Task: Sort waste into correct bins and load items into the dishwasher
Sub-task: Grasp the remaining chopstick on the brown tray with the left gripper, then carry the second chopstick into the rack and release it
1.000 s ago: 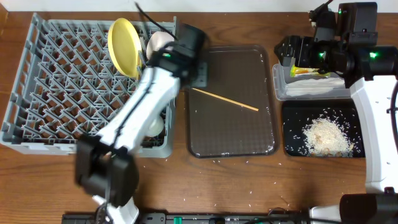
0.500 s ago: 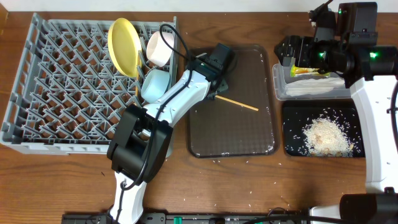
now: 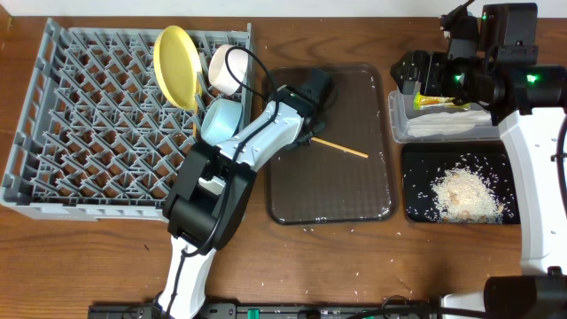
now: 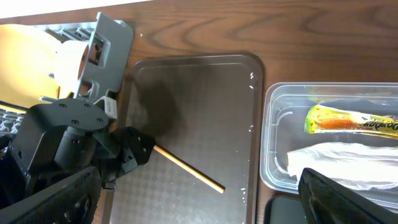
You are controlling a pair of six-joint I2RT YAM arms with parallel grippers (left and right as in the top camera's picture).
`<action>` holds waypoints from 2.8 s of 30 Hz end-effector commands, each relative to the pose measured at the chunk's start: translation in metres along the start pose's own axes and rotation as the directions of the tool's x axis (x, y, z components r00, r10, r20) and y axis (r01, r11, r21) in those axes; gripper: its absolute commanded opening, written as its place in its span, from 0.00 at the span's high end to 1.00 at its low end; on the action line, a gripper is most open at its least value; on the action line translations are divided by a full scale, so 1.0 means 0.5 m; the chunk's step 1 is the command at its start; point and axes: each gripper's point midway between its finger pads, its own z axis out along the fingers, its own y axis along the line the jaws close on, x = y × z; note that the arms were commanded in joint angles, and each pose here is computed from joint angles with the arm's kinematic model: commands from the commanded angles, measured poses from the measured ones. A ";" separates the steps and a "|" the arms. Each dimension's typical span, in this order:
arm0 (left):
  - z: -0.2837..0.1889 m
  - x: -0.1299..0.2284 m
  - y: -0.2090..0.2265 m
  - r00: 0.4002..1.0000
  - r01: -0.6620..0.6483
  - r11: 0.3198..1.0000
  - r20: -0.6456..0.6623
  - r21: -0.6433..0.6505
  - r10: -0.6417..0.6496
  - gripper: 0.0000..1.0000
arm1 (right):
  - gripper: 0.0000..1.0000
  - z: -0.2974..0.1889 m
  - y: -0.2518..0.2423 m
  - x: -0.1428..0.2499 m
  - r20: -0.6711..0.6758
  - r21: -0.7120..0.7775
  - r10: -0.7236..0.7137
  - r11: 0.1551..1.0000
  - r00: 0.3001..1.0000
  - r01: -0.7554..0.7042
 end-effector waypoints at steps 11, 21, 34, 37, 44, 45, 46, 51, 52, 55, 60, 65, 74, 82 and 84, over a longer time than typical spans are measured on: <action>0.064 0.026 0.035 1.000 -0.003 0.997 -0.029 -0.079 0.000 0.81 | 0.01 -0.009 -0.002 -0.004 0.012 0.003 -0.012 1.000 1.000 0.012; 0.062 0.037 0.050 0.996 -0.073 0.992 -0.066 -0.103 0.067 0.93 | 0.01 -0.009 -0.002 -0.004 0.012 0.003 -0.012 1.000 1.000 0.012; -0.212 -0.069 -0.048 0.794 -0.604 0.794 0.133 0.065 0.593 0.93 | 0.01 -0.009 -0.002 -0.004 0.012 0.003 -0.012 1.000 1.000 0.012; -0.355 -0.113 -0.023 0.711 -0.690 0.721 0.244 0.064 0.660 0.93 | 0.01 -0.009 -0.002 -0.004 0.012 0.003 -0.012 1.000 1.000 0.012; -0.513 -0.284 0.159 0.640 -0.641 0.727 0.350 -0.247 0.684 0.93 | 0.01 -0.009 -0.002 -0.004 0.012 0.003 -0.012 1.000 1.000 0.012; -0.508 -0.298 0.177 0.636 -0.644 0.716 0.333 -0.268 0.696 0.92 | 0.01 -0.009 -0.002 -0.004 0.012 0.003 -0.012 1.000 1.000 0.012; -0.500 -0.309 0.189 0.638 -0.644 0.712 0.318 -0.280 0.702 0.93 | 0.01 -0.009 -0.002 -0.004 0.012 0.003 -0.012 1.000 1.000 0.012; -0.404 -0.353 0.253 0.654 -0.663 0.669 0.174 -0.336 0.736 0.93 | 0.01 -0.009 -0.002 -0.004 0.012 0.003 -0.012 1.000 1.000 0.012; -0.387 -0.357 0.259 0.652 -0.671 0.658 0.151 -0.341 0.743 0.93 | 0.01 -0.009 -0.002 -0.004 0.012 0.003 -0.012 1.000 1.000 0.012; -0.325 -0.370 0.283 0.668 -0.678 0.647 0.077 -0.348 0.740 0.92 | 0.01 -0.009 -0.002 -0.004 0.012 0.003 -0.012 1.000 1.000 0.012; -0.245 -0.370 0.309 0.685 -0.687 0.639 -0.016 -0.347 0.728 0.85 | 0.01 -0.009 -0.002 -0.004 0.012 0.003 -0.012 1.000 1.000 0.012; -0.244 -0.378 0.307 0.688 -0.680 0.644 0.000 -0.349 0.726 0.53 | 0.01 -0.009 -0.002 -0.004 0.012 0.003 -0.012 1.000 1.000 0.012; -0.462 -0.338 0.304 0.757 -0.556 0.775 0.202 -0.301 0.621 0.30 | 0.01 -0.009 -0.002 -0.004 0.012 0.003 -0.012 1.000 1.000 0.012; -0.700 -0.198 0.277 0.672 -0.647 0.761 0.427 -0.059 0.605 0.16 | 0.01 -0.009 -0.002 -0.004 0.012 0.003 -0.012 1.000 1.000 0.012; -0.738 -0.183 0.292 0.659 -0.645 0.762 0.466 -0.055 0.591 0.16 | 0.01 -0.009 -0.002 -0.004 0.011 0.003 -0.012 1.000 1.000 0.012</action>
